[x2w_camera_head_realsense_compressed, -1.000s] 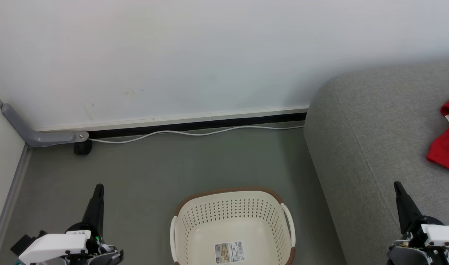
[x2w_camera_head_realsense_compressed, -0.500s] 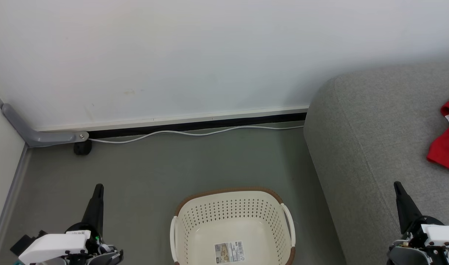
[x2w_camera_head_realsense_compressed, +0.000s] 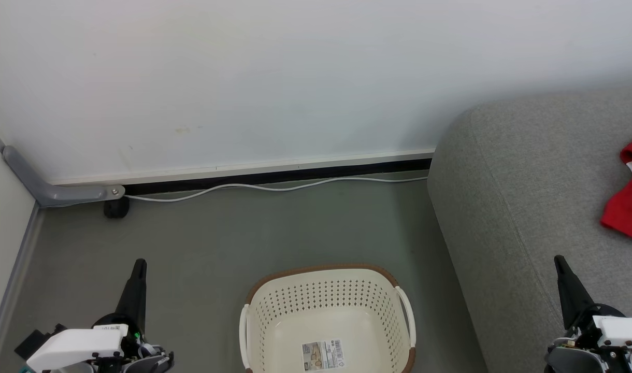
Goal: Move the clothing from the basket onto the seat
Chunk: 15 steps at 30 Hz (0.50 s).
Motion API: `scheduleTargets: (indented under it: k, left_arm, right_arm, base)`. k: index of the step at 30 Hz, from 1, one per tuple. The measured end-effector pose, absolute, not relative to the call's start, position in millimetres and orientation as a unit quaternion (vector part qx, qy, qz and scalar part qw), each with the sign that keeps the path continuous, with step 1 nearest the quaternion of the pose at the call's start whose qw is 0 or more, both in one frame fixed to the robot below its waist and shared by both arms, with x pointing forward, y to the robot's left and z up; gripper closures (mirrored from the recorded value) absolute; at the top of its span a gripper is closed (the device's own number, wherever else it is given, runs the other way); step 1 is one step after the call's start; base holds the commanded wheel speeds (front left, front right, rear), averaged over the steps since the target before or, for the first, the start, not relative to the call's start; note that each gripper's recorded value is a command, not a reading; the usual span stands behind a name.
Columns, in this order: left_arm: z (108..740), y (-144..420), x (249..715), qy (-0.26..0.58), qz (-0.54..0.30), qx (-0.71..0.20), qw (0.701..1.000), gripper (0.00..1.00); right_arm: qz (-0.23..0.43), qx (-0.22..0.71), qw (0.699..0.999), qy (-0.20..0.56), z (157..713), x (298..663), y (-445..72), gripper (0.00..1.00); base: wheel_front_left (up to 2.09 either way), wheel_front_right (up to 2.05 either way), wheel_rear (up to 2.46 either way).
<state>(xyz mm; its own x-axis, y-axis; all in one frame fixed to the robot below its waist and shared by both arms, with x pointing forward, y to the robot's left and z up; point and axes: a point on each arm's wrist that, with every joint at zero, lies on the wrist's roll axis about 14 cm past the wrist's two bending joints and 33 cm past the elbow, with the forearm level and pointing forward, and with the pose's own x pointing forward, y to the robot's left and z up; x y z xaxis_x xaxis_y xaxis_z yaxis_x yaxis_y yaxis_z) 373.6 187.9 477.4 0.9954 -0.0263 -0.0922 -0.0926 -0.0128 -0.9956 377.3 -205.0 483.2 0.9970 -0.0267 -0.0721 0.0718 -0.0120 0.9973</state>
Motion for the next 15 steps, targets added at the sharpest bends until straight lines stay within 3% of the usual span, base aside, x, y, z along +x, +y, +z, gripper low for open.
scheduleTargets:
  k: [15]
  left_arm:
    - [477.4, 188.3, 373.5, 0.041, 0.024, -0.711, 0.701, 1.0]
  right_arm:
    - [-0.035, 0.711, 0.703, 0.016, 483.2, 377.3, -204.9, 1.0]
  base:
    - [0.0, 0.0, 0.0]
